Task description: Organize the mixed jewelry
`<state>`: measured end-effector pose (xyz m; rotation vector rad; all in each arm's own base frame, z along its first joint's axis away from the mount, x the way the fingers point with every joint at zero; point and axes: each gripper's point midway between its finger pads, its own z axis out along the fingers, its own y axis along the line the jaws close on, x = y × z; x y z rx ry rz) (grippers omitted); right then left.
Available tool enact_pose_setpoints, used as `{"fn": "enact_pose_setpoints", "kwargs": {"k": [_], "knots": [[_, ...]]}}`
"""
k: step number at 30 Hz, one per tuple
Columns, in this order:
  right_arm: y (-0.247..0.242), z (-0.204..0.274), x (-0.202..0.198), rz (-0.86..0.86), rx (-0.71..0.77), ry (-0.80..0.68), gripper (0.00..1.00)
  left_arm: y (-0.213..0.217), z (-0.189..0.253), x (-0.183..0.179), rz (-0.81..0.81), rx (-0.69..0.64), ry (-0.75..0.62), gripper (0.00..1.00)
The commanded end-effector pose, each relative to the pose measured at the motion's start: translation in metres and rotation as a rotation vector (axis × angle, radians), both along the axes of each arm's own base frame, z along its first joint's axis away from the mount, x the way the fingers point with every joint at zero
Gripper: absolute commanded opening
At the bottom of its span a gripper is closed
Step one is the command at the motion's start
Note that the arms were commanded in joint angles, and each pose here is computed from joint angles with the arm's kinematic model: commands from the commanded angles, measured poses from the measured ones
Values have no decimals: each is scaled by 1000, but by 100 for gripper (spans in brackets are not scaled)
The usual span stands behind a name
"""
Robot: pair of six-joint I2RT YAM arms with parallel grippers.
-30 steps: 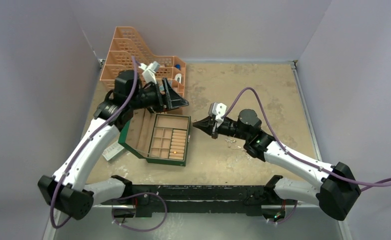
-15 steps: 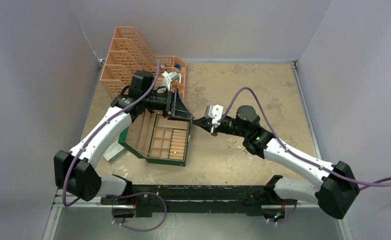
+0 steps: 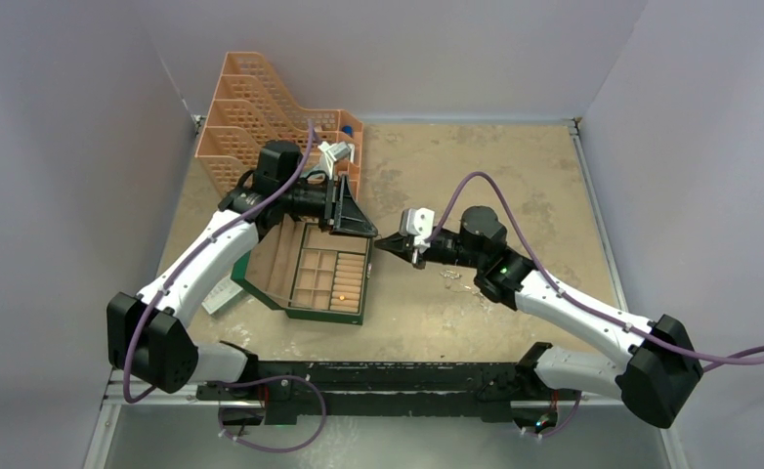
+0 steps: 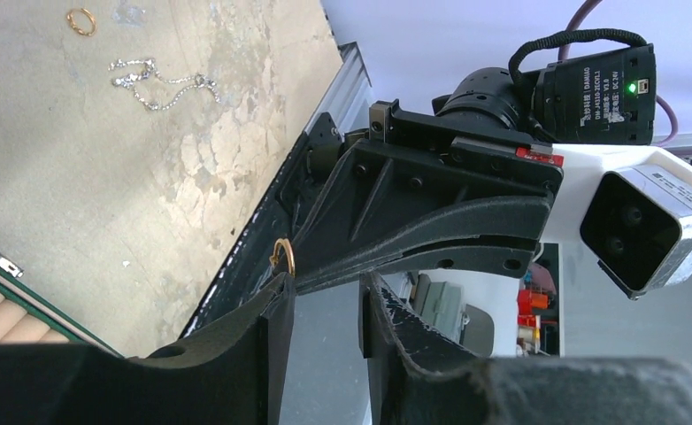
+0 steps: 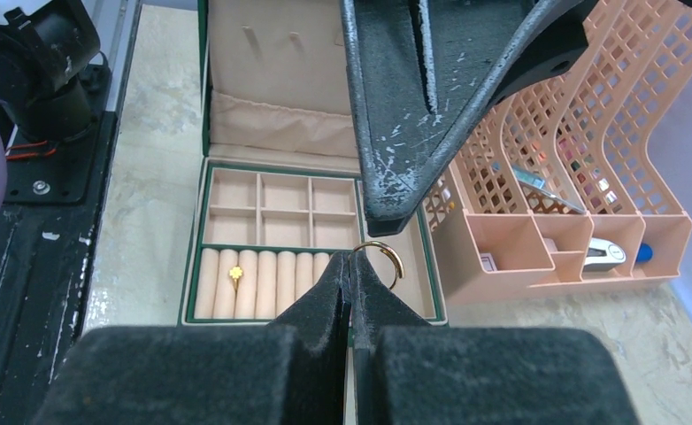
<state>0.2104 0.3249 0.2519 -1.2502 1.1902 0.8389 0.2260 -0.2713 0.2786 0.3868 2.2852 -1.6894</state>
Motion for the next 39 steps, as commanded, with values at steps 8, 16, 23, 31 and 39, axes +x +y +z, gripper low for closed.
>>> {"fn": "enact_pose_setpoints", "kwargs": {"k": [8,16,23,31,39], "knots": [[8,26,-4,53,47,-59,0,-1,-8,7,17,-1,3,30],[10,25,-3,54,54,-53,0,-1,-16,2,-5,0,19,27],[7,30,-4,43,66,-79,0,-3,-23,-1,-32,-4,48,21],[9,27,-3,48,59,-72,0,-4,-19,-5,-51,-22,36,2],[5,31,1,1,65,-41,9,-4,-11,-2,-28,-28,-19,0]]}}
